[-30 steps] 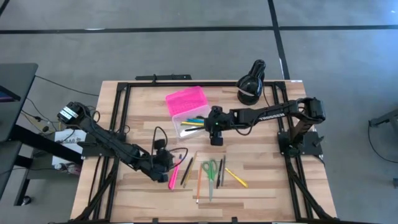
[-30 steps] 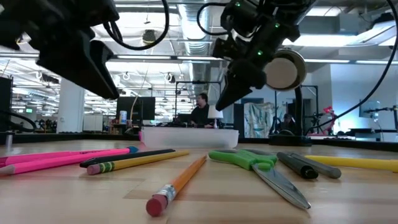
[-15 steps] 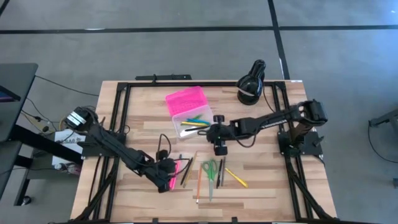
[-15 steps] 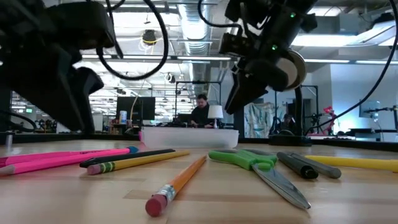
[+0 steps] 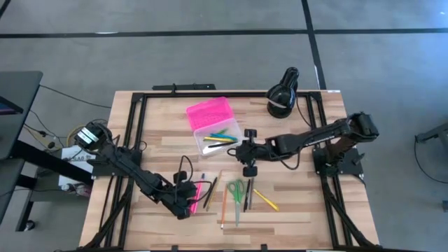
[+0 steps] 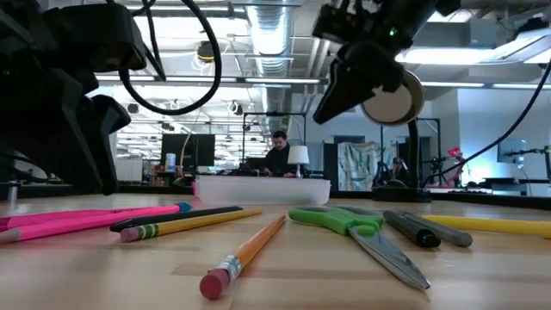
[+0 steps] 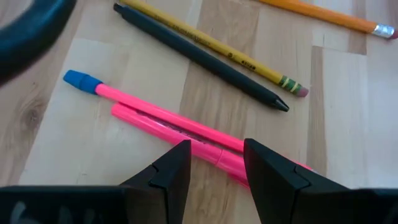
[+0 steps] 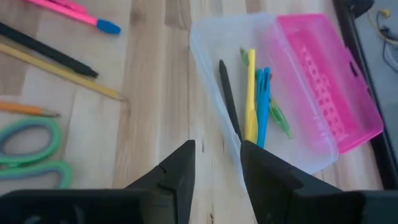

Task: Pick & place school supplies into a supply box
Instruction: Put the pink pen into the pink supply box

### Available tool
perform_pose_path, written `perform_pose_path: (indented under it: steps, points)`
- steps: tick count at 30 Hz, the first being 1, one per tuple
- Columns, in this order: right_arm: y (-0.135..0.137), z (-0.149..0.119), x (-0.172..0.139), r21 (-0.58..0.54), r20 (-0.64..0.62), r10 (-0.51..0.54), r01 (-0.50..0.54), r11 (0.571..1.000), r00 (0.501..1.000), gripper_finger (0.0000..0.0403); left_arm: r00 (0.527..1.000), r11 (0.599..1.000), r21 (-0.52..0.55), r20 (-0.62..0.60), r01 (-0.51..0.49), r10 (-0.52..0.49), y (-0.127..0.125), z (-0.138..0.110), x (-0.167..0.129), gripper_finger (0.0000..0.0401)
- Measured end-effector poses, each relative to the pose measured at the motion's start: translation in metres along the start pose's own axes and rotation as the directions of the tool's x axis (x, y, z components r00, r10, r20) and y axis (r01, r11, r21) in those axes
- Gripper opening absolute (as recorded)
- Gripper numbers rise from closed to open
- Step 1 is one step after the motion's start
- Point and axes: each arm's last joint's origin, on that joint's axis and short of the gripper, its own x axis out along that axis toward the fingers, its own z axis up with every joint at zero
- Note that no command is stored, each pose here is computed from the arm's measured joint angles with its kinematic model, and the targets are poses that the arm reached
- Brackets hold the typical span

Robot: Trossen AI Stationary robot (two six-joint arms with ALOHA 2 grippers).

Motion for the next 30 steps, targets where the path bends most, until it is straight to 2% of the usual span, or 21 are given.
perform_pose_path:
  steps: [9,17,22,30]
  points:
    - [0.017,0.004,-0.015,-0.039,0.036,-0.039,0.040,0.998,0.999,0.0121,0.999,1.000,0.009,-0.030,0.025,-0.025,-0.003,-0.003,0.009,0.0141]
    - [0.027,0.003,-0.019,-0.056,0.031,-0.031,0.033,0.998,0.999,0.0121,0.997,0.999,0.018,-0.066,0.028,-0.027,-0.004,-0.006,0.015,0.0141]
    - [0.030,0.003,-0.021,-0.058,0.029,-0.059,0.060,0.996,0.998,0.0121,0.996,1.000,0.018,-0.091,0.008,-0.007,-0.003,-0.008,0.018,0.0141]
    - [0.038,0.002,-0.024,-0.063,0.031,-0.045,0.046,0.997,0.999,0.0120,0.992,0.997,0.010,-0.101,-0.071,0.072,0.008,-0.006,0.021,0.0141]
